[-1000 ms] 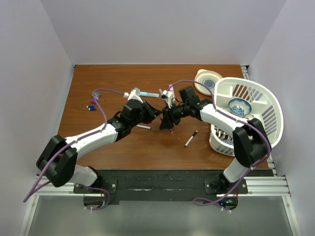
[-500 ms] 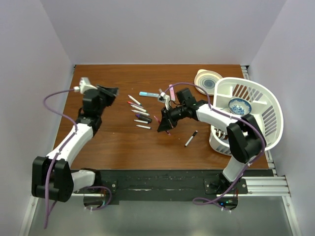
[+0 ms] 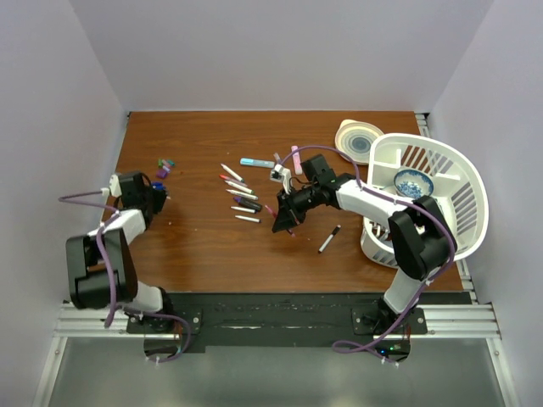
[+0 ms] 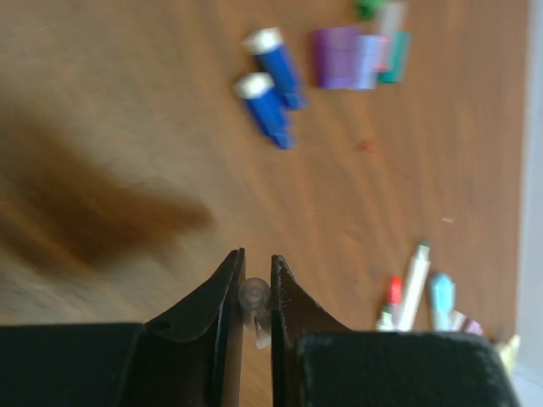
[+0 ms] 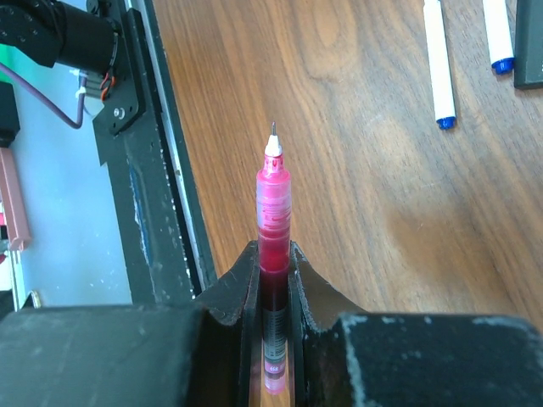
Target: Open the pen caps
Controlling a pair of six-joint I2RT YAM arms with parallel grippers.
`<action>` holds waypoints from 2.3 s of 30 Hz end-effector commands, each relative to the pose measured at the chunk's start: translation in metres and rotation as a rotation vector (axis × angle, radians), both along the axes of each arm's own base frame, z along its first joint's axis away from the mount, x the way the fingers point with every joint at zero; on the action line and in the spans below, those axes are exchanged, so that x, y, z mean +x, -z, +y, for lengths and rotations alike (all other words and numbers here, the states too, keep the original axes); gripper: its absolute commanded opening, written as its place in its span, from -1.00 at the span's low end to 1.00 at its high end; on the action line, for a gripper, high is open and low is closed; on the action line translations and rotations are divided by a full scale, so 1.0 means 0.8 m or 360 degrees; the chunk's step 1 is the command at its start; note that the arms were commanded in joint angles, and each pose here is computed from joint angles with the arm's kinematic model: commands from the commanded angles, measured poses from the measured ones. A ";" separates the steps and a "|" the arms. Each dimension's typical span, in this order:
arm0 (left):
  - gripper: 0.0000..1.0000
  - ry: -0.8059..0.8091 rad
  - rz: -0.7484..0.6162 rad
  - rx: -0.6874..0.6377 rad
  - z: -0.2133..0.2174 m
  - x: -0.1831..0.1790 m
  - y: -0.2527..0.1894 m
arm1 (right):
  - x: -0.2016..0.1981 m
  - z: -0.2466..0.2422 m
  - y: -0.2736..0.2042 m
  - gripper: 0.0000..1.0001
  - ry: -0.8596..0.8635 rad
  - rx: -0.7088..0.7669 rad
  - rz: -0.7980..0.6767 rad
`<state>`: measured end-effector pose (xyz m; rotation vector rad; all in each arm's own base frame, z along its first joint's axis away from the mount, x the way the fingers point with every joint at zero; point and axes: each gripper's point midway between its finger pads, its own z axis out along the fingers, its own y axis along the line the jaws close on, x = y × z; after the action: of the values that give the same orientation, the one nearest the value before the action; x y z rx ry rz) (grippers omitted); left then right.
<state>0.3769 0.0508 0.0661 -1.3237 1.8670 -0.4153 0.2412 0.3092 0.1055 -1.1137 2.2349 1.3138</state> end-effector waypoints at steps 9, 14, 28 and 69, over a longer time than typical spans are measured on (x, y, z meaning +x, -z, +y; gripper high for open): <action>-0.45 -0.0082 0.0164 -0.0021 0.054 0.029 0.045 | 0.002 0.005 -0.024 -1.00 -0.0058 0.0065 -0.0073; 0.04 -0.0109 0.0199 -0.0029 0.069 0.030 0.051 | 0.003 0.004 -0.022 -1.00 -0.0052 0.0051 -0.0077; 0.44 0.0573 -0.0586 0.0078 -0.004 0.043 -0.133 | -0.006 0.005 0.014 -1.00 -0.0205 -0.0289 -0.0387; 0.91 0.0623 -0.0607 0.1034 -0.036 -0.103 -0.240 | 0.099 0.086 0.070 -0.42 -0.0312 -0.1296 -0.1174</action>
<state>0.2939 0.0197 0.2522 -0.4294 1.7379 -0.2218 0.3023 0.3706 0.0284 -1.8381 2.0994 -0.0607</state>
